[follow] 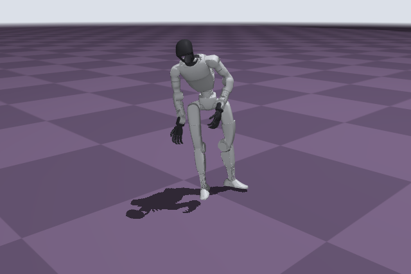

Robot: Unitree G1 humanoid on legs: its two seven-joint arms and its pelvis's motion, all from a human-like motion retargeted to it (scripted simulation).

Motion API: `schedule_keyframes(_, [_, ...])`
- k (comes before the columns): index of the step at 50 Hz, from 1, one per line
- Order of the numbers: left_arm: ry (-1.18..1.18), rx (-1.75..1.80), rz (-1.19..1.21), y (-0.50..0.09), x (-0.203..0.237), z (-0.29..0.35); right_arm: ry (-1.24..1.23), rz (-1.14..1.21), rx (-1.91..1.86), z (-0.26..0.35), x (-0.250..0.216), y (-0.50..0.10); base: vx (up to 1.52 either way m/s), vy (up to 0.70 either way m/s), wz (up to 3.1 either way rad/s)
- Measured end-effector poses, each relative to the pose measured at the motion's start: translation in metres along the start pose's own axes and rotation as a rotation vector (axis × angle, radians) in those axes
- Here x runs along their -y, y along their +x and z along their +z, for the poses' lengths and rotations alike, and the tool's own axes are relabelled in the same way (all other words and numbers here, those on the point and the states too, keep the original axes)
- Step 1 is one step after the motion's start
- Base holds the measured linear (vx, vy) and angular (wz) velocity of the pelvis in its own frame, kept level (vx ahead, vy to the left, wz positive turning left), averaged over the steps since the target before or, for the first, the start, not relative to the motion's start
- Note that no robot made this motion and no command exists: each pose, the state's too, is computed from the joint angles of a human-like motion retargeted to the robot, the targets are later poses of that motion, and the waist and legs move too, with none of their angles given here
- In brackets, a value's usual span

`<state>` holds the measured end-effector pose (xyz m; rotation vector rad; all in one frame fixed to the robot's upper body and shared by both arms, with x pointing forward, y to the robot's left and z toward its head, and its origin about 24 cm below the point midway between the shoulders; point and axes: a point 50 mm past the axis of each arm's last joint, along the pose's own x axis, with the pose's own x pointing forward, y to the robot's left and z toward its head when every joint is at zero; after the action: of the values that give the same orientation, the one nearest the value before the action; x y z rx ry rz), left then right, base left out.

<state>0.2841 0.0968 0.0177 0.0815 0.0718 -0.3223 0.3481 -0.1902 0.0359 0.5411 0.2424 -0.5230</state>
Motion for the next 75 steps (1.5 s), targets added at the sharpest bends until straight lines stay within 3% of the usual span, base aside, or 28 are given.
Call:
schedule_keyframes(4, [0.001, -0.055, 0.041, -0.039, -0.028, -0.018, -0.021, 0.082, -0.151, -0.058, -0.011, -0.031, 0.07, -0.06, -0.58])
schedule_keyframes(8, [-0.020, 0.029, -0.032, -0.043, -0.014, 0.003, 0.057, 0.162, -0.137, -0.057, -0.018, -0.045, 0.02, -0.02, -0.48])
schedule_keyframes(16, [0.019, 0.339, -0.327, 0.021, 0.096, 0.102, 0.135, 0.173, 0.184, 0.065, -0.003, -0.008, -0.05, 0.05, -0.18])
schedule_keyframes(21, [0.134, 0.381, -0.401, 0.054, 0.165, 0.150, 0.141, -0.058, 0.376, 0.161, 0.030, 0.019, -0.09, 0.05, 0.03])
schedule_keyframes(24, [0.164, 0.368, -0.370, 0.064, 0.180, 0.159, 0.196, -0.185, 0.434, 0.197, 0.051, 0.022, -0.05, 0.02, -0.01])
schedule_keyframes(29, [0.069, 0.322, -0.300, 0.068, 0.157, 0.141, 0.238, -0.201, 0.423, 0.186, 0.060, 0.023, 0.01, 0.00, -0.23])
schedule_keyframes(39, [0.083, 0.004, 0.012, -0.016, -0.004, -0.004, -0.071, 0.031, -0.029, -0.019, 0.012, -0.013, 0.03, -0.03, -0.51])
schedule_keyframes(44, [0.112, -0.066, 0.003, -0.059, -0.036, -0.018, -0.089, 0.198, -0.070, -0.042, -0.013, -0.040, -0.05, -0.04, -0.31])
schedule_keyframes(50, [0.104, 0.121, -0.153, -0.035, 0.004, 0.026, 0.042, 0.242, 0.114, 0.025, -0.013, -0.030, -0.06, -0.02, -0.09])
schedule_keyframes(58, [0.177, 0.433, -0.473, 0.034, 0.153, 0.137, 0.177, -0.022, 0.416, 0.183, 0.049, 0.010, -0.06, 0.01, 0.09])
schedule_keyframes(64, [0.202, 0.406, -0.503, 0.048, 0.230, 0.176, 0.280, -0.210, 0.585, 0.266, 0.097, 0.002, -0.04, 0.02, 0.03])
schedule_keyframes(69, [0.164, 0.416, -0.493, 0.050, 0.227, 0.176, 0.290, -0.228, 0.556, 0.254, 0.098, 0.008, 0.04, -0.01, -0.26])
schedule_keyframes(75, [0.125, 0.299, -0.333, 0.043, 0.139, 0.092, 0.158, -0.167, 0.264, 0.121, 0.067, 0.024, 0.06, -0.02, -0.50])
